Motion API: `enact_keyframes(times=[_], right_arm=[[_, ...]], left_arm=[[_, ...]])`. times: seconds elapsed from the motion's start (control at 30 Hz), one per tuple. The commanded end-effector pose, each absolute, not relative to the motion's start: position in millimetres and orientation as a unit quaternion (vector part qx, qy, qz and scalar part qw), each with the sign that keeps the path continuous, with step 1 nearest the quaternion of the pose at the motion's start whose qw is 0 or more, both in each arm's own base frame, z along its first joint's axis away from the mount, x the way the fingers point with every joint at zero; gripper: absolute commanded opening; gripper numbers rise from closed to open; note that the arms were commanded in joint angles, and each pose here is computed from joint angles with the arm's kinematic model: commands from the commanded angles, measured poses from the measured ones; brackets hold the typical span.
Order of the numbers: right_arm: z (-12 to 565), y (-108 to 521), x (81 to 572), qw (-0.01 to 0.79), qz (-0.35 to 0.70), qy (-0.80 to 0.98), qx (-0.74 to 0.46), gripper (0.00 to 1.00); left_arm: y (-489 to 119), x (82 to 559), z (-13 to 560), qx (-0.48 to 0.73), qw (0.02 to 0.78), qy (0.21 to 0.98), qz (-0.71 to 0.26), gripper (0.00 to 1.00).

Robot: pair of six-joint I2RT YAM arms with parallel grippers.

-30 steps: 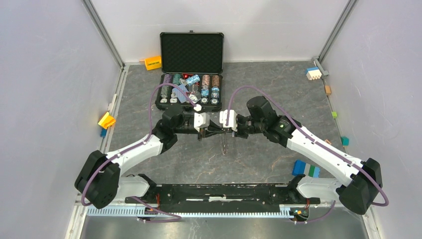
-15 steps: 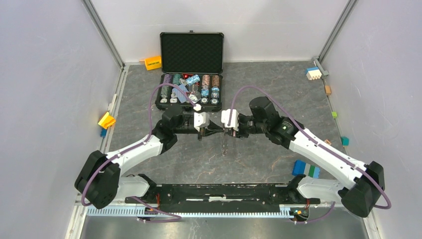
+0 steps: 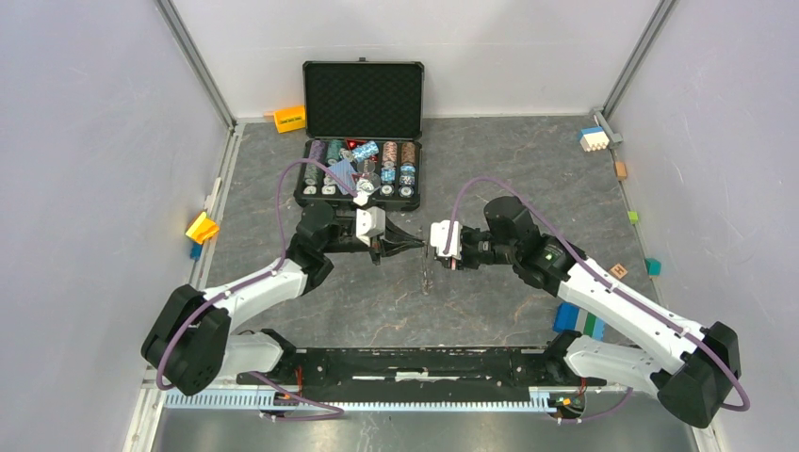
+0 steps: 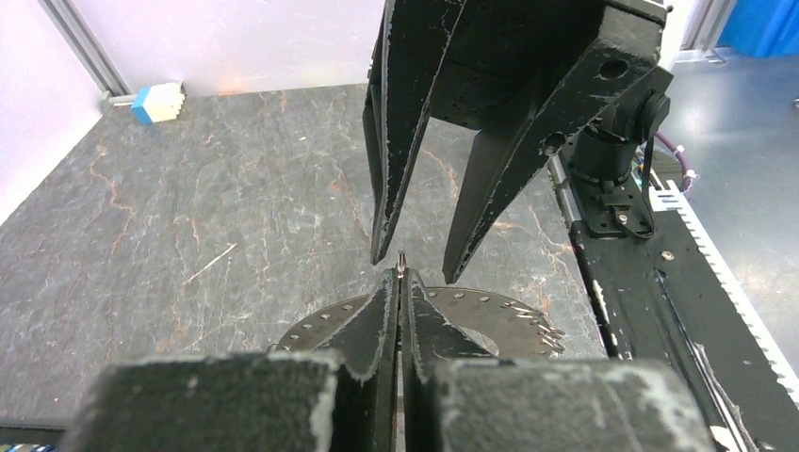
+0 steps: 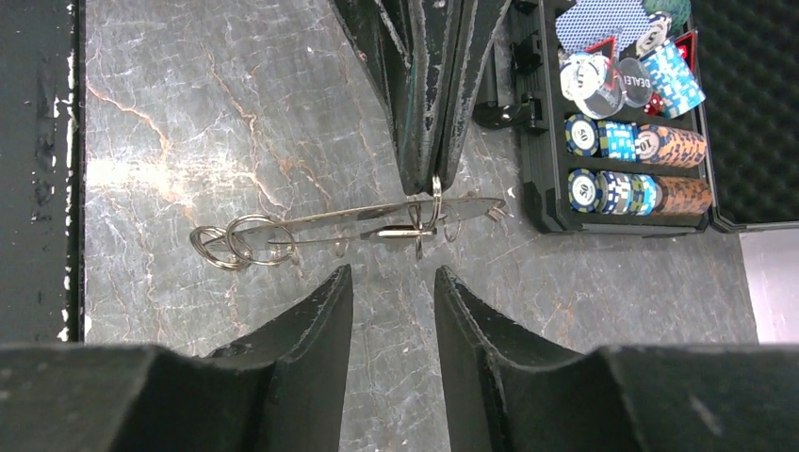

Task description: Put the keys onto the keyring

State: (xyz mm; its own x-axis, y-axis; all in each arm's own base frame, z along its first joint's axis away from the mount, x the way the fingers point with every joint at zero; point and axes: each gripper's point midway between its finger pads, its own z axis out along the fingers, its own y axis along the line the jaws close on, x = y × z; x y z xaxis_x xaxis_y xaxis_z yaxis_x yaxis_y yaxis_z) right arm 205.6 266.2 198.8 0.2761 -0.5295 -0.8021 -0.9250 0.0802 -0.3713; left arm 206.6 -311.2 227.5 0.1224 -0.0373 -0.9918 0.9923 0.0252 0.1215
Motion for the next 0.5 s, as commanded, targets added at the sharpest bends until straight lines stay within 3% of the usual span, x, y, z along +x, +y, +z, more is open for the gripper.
enact_keyframes(times=[0.0, 0.23, 0.47], right_arm=[[215.1, 274.7, 212.3, 0.499, 0.211, 0.54, -0.644, 0.42], [224.4, 277.5, 213.0, 0.509, 0.213, 0.53, -0.644, 0.38], [224.9, 280.5, 207.2, 0.504, 0.23, 0.527, -0.645, 0.26]], left_arm=[[-311.8, 198.7, 244.2, 0.51, 0.551, 0.437, -0.495, 0.02], [-312.2, 198.4, 241.6, 0.508, 0.547, 0.439, -0.499, 0.02], [-313.2, 202.1, 242.7, 0.499, 0.55, 0.446, -0.5, 0.02]])
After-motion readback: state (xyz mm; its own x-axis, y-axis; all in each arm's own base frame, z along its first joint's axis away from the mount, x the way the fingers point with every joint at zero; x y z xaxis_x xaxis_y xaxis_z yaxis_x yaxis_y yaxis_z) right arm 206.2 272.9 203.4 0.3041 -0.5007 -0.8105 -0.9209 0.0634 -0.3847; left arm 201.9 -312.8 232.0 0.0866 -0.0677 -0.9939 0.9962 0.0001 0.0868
